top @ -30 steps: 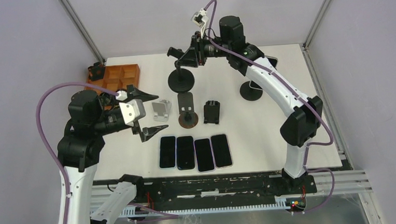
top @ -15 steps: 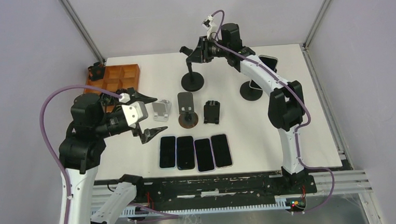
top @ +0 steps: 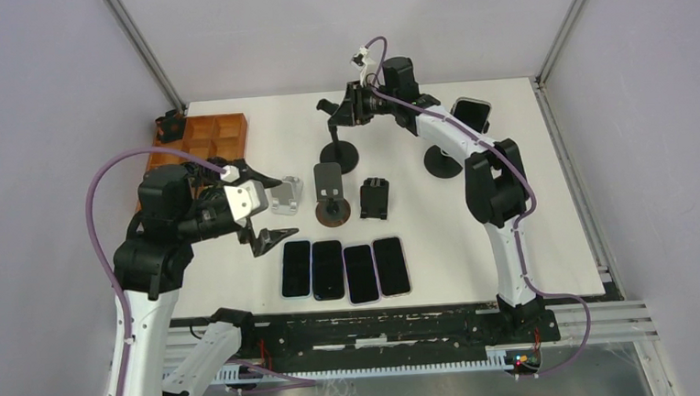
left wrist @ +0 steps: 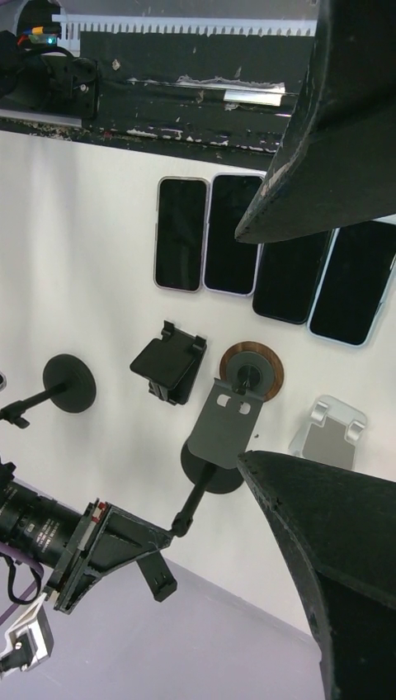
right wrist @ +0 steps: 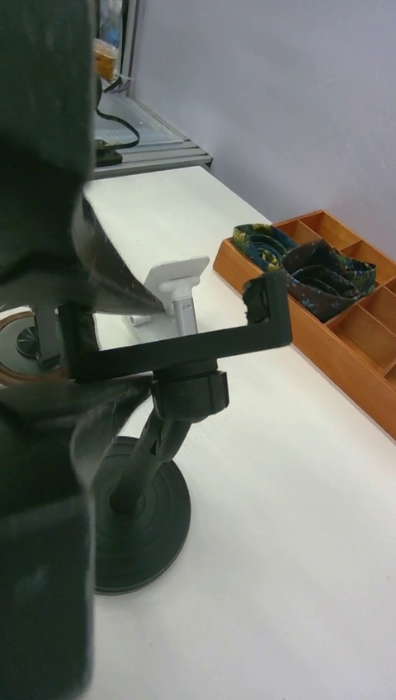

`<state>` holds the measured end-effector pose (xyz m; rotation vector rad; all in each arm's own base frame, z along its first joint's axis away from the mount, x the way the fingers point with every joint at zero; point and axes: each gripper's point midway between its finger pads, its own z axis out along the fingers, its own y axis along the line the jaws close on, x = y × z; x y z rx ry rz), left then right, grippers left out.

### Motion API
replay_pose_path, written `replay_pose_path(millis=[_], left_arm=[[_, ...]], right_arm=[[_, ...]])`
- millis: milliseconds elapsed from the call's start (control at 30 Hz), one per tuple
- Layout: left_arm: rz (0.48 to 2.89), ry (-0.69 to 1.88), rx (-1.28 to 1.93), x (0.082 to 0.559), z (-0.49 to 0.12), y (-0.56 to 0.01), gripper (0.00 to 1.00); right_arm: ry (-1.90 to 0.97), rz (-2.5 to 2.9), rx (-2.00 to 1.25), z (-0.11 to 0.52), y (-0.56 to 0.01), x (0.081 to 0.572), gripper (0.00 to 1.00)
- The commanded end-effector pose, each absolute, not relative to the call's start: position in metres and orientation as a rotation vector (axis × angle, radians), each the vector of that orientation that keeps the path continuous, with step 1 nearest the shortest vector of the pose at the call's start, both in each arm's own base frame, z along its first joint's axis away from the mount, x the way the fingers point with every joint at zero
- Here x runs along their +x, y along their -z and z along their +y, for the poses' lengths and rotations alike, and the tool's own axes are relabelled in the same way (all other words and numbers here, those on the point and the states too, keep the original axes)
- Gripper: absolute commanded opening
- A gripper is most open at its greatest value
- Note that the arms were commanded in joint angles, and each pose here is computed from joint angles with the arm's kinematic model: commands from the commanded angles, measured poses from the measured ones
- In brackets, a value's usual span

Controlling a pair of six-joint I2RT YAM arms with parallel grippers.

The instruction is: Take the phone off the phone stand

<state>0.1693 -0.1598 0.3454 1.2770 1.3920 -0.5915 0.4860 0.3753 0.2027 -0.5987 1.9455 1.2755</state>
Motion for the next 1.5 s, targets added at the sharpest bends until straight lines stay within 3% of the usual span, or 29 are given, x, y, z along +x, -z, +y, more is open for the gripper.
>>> replay_pose_path(millis=[0,100,133,167,467,800,1200,1467], left_arm=[[1.388,0.582,1.305,0.169,-0.159,-0.341,1.00],[1.398,0.570,1.310,0.170,-0.158,-0.339,1.00],[1.399,0.560,1.308,0.171,-0.157,-0.339,1.00],[1.400,0.552,1.302,0.172,-0.156,-0.341,1.00],[1.404,0.539,1.254,0.177,-0.156,-0.353,1.00],[1.415,0.481,1.213,0.185,-0.150,-0.369,1.00],[1.425,0.493,1.219,0.190,-0.152,-0.368,1.00],[1.452,0.502,1.250,0.183,-0.150,-0.356,1.00]], right_arm=[[-1.237,1.884,-0.677,0.376,-0.213,0.483,0.46],[-1.182,1.881,-0.685,0.370,-0.222,0.484,0.76],[-1.159,1.874,-0.686,0.368,-0.227,0.485,0.96],[-1.138,1.860,-0.686,0.365,-0.235,0.485,0.98],[-0.928,1.775,-0.611,0.316,-0.325,0.479,0.98],[-0.650,1.652,-0.350,0.195,-0.391,0.402,0.98],[-0.382,1.653,0.090,0.039,-0.339,0.365,0.98],[-0.538,1.656,0.028,0.057,-0.306,0.387,0.98]])
